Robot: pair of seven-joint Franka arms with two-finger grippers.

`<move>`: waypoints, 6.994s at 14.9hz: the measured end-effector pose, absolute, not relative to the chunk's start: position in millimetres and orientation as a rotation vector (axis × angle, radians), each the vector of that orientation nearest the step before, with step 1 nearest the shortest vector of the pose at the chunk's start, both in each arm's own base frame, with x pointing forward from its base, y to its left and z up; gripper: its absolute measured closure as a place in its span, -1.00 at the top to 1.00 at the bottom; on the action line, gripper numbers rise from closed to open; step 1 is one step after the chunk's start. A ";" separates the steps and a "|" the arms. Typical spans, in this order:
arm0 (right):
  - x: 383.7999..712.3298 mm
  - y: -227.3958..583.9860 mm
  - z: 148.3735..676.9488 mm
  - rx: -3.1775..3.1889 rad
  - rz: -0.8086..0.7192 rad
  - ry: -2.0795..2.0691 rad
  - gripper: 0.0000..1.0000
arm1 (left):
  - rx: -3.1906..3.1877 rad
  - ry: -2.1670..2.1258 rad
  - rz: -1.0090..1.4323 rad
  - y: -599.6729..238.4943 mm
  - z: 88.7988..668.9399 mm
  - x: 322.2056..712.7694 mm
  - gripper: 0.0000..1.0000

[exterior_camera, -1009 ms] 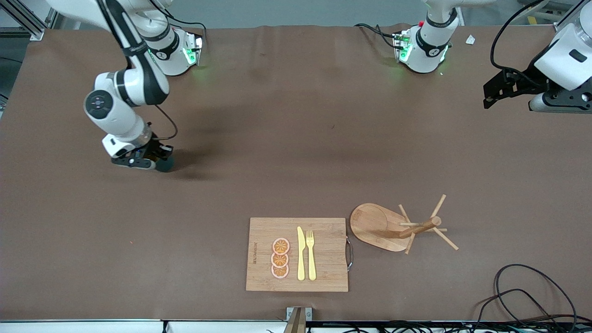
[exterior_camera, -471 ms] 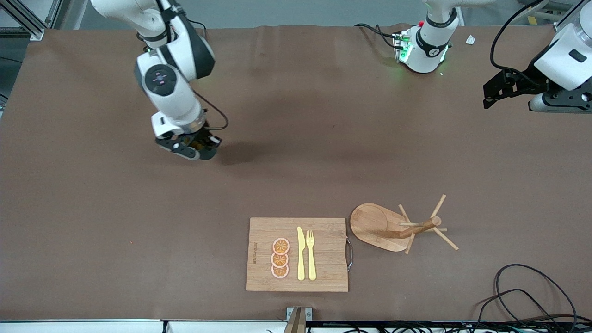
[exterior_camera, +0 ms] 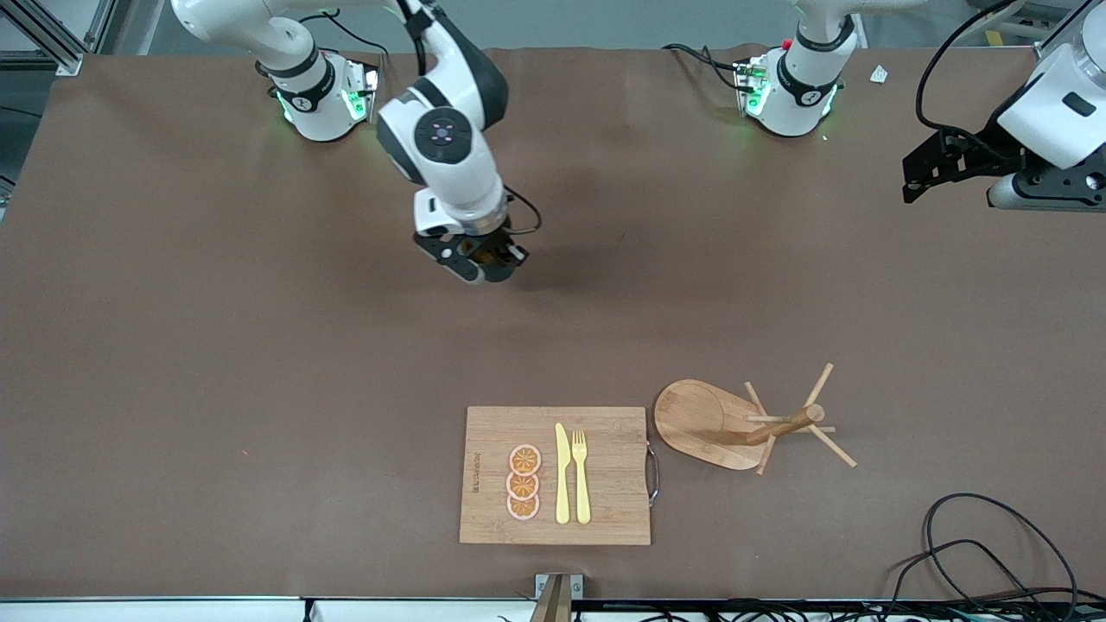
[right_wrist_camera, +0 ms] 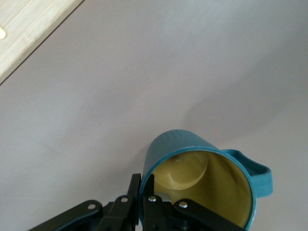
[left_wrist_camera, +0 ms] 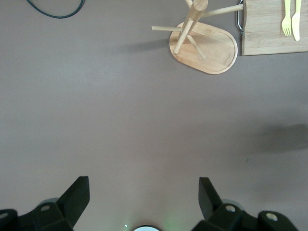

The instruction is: Pass cup and hang on rack

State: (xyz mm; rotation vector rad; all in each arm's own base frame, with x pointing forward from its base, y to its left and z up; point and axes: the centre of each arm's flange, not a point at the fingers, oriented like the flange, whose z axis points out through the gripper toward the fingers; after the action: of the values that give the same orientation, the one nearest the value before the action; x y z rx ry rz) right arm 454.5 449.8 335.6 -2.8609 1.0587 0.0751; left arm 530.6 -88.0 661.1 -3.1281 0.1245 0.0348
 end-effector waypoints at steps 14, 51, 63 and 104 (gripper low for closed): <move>408.3 580.6 277.5 -2.620 0.133 1.587 -0.91 | -3.128 0.126 0.035 -88.4 661.2 530.6 1.00; 536.8 462.1 425.2 -2.953 -0.058 1.096 1.00 | -3.114 0.226 0.079 -175.2 610.9 559.1 1.00; 592.4 135.9 540.5 -3.157 0.012 0.424 1.00 | -2.916 -0.150 -0.095 -431.3 514.0 476.5 1.00; 561.3 -68.4 581.6 -3.151 -0.107 0.053 1.00 | -2.358 -0.761 -1.222 -562.6 174.6 173.5 1.00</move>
State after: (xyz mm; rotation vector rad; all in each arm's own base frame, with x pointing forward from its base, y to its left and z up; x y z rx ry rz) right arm 561.3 -68.4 581.6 -3.1506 0.0528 -0.1073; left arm 173.5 -562.6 174.6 -2.3578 -0.7607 -1.2216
